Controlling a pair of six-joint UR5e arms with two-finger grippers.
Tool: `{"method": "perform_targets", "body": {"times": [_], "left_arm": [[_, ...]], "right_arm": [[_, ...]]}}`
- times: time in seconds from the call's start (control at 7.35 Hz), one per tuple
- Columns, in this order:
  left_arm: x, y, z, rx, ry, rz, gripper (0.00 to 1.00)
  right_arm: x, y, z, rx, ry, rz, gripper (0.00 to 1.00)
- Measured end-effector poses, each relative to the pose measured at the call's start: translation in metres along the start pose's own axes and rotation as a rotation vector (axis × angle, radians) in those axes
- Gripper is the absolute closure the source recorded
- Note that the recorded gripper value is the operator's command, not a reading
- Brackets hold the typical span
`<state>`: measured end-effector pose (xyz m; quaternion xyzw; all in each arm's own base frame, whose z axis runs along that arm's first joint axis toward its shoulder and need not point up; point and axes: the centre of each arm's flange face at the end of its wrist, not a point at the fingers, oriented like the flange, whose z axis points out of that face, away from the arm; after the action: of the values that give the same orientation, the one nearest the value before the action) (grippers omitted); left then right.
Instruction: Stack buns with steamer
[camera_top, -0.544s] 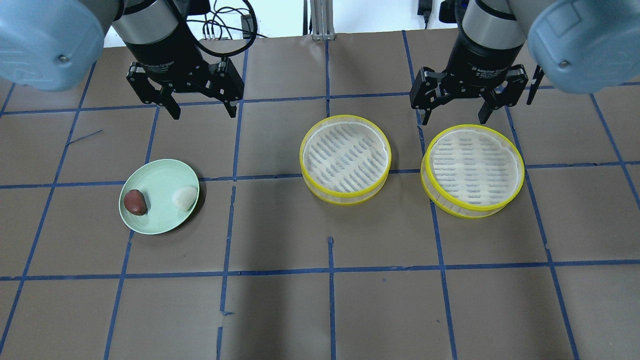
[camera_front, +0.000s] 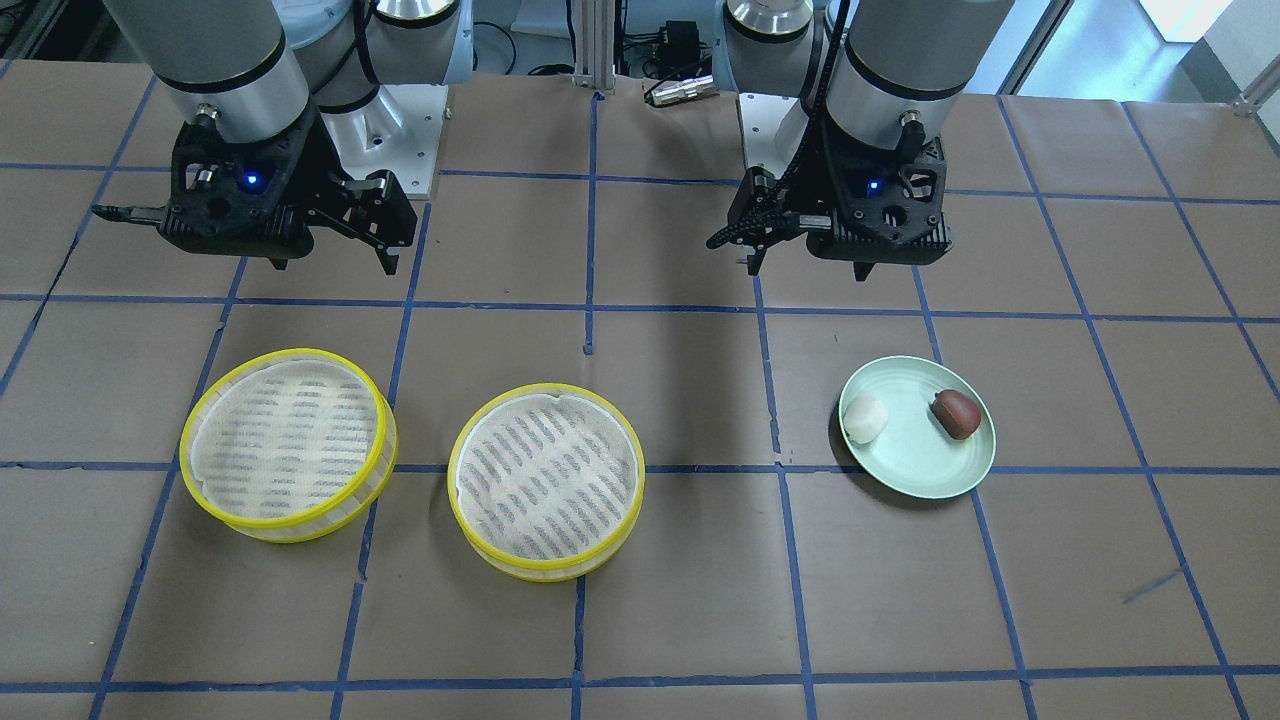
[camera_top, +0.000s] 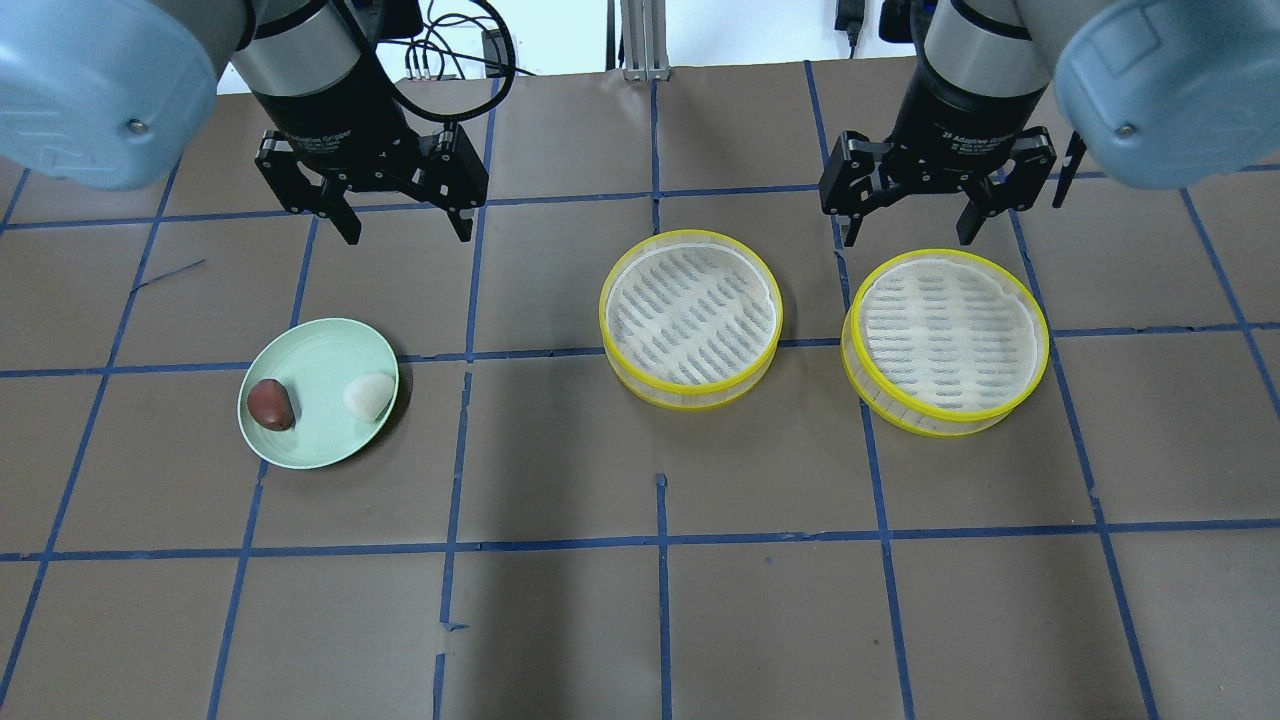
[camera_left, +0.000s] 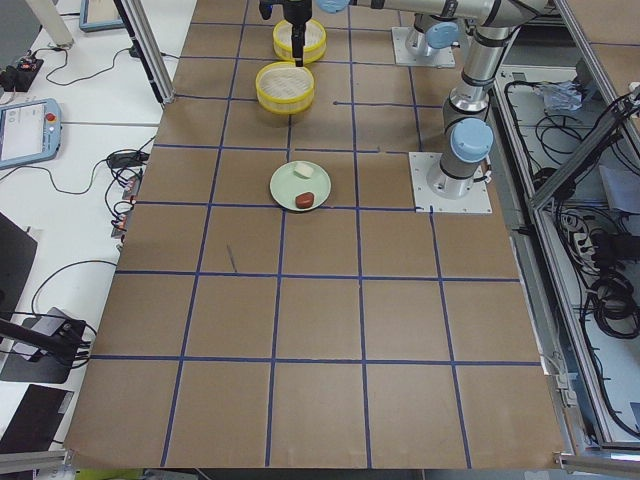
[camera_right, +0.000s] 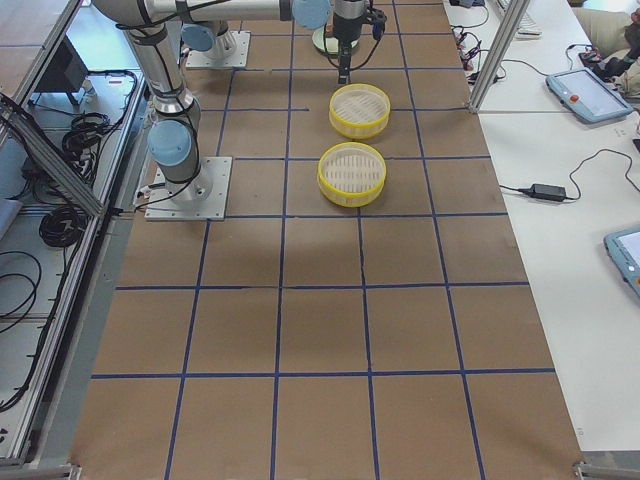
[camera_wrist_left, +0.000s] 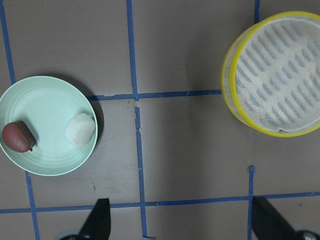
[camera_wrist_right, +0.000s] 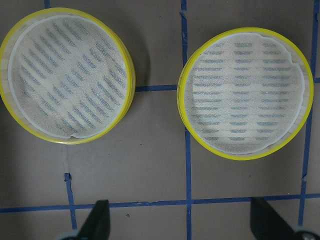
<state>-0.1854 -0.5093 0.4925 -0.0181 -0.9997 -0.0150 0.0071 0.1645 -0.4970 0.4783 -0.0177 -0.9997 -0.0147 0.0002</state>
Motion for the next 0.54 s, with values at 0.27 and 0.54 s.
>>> {"method": "perform_targets", "body": {"times": [0.27, 0.54], "left_arm": [[-0.014, -0.004, 0.015, -0.016, 0.000, 0.002, 0.00], [-0.084, -0.027, 0.078, -0.031, 0.013, -0.001, 0.00]], "right_arm": [[0.001, -0.001, 0.000, 0.004, 0.004, 0.002, 0.00], [0.001, -0.001, 0.000, 0.006, 0.003, 0.002, 0.00]]}}
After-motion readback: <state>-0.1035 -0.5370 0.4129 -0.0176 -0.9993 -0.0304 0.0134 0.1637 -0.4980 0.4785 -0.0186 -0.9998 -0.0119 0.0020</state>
